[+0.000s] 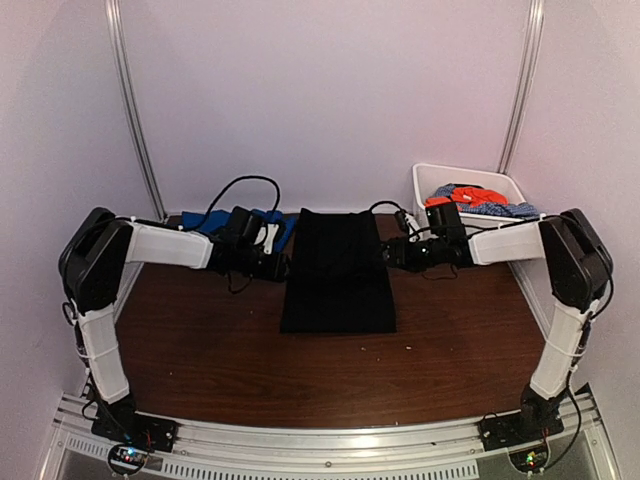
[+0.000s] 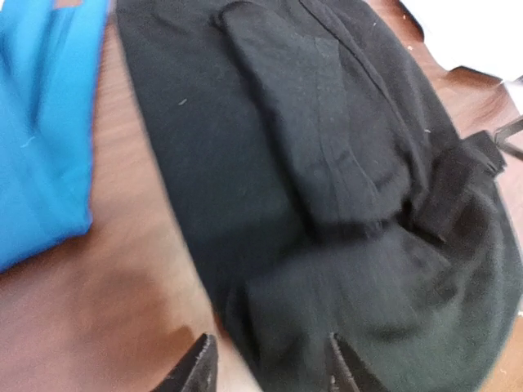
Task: Fold and stack the mixed laundry pile
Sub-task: Fold the rectangle-folded T-shirt at the center of the board, then smooth out the 2/3-rectangle-folded T-shirt at the center of the board.
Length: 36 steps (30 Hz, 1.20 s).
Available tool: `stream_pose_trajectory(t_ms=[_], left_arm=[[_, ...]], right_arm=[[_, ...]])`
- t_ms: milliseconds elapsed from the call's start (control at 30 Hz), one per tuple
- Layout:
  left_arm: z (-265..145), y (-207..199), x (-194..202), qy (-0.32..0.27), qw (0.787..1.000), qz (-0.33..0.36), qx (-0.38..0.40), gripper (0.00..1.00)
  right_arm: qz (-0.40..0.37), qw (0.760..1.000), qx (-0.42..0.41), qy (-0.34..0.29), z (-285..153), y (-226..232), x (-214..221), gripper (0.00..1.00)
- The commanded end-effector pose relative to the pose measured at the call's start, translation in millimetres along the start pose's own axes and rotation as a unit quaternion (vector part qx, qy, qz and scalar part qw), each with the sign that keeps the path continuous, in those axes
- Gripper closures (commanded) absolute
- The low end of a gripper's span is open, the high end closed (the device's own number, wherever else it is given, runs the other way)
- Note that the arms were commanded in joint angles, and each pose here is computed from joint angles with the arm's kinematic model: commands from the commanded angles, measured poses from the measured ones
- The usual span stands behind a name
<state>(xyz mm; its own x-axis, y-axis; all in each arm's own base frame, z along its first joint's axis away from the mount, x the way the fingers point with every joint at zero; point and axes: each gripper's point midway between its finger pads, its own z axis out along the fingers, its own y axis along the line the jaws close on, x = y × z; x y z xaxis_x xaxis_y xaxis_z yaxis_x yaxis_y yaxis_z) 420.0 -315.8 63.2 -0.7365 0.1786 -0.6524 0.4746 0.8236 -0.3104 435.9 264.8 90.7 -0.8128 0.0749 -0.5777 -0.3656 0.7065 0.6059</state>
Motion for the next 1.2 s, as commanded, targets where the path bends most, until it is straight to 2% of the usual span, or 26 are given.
stream_pose_trajectory(t_ms=[0, 167, 333, 467, 633, 833, 967, 1067, 1167], left_arm=[[-54, -17, -33, -0.072, 0.997, 0.023, 0.014, 0.51], [-46, -62, -16, -0.056, 0.994, 0.069, 0.068, 0.50], [-17, -101, 5, -0.024, 0.988, 0.083, 0.130, 0.57], [9, -115, 14, -0.004, 0.985, 0.086, 0.149, 0.61], [46, -109, -2, -0.007, 0.988, 0.082, 0.131, 0.62], [65, -90, -65, -0.059, 0.988, 0.068, 0.125, 0.63], [75, -62, -97, -0.070, 0.991, 0.046, 0.104, 0.62], [64, -52, -107, -0.076, 0.991, 0.043, 0.100, 0.60], [30, -59, -101, -0.082, 0.990, 0.058, 0.094, 0.59]], right_arm=[[-0.027, 0.999, -0.026, -0.027, -47, 36, -12, 0.32], [-0.002, 0.999, -0.037, 0.004, -51, 34, 25, 0.34], [0.014, 0.998, -0.056, 0.027, -48, 42, 57, 0.44], [0.025, 0.997, -0.066, 0.037, -44, 47, 73, 0.49], [0.046, 0.995, -0.077, 0.047, -38, 47, 88, 0.55], [0.051, 0.995, -0.062, 0.056, -32, 37, 95, 0.59], [0.051, 0.995, -0.065, 0.057, -32, 38, 96, 0.59], [0.043, 0.995, -0.080, 0.050, -35, 48, 90, 0.60], [0.034, 0.994, -0.087, 0.053, -33, 57, 90, 0.60]])
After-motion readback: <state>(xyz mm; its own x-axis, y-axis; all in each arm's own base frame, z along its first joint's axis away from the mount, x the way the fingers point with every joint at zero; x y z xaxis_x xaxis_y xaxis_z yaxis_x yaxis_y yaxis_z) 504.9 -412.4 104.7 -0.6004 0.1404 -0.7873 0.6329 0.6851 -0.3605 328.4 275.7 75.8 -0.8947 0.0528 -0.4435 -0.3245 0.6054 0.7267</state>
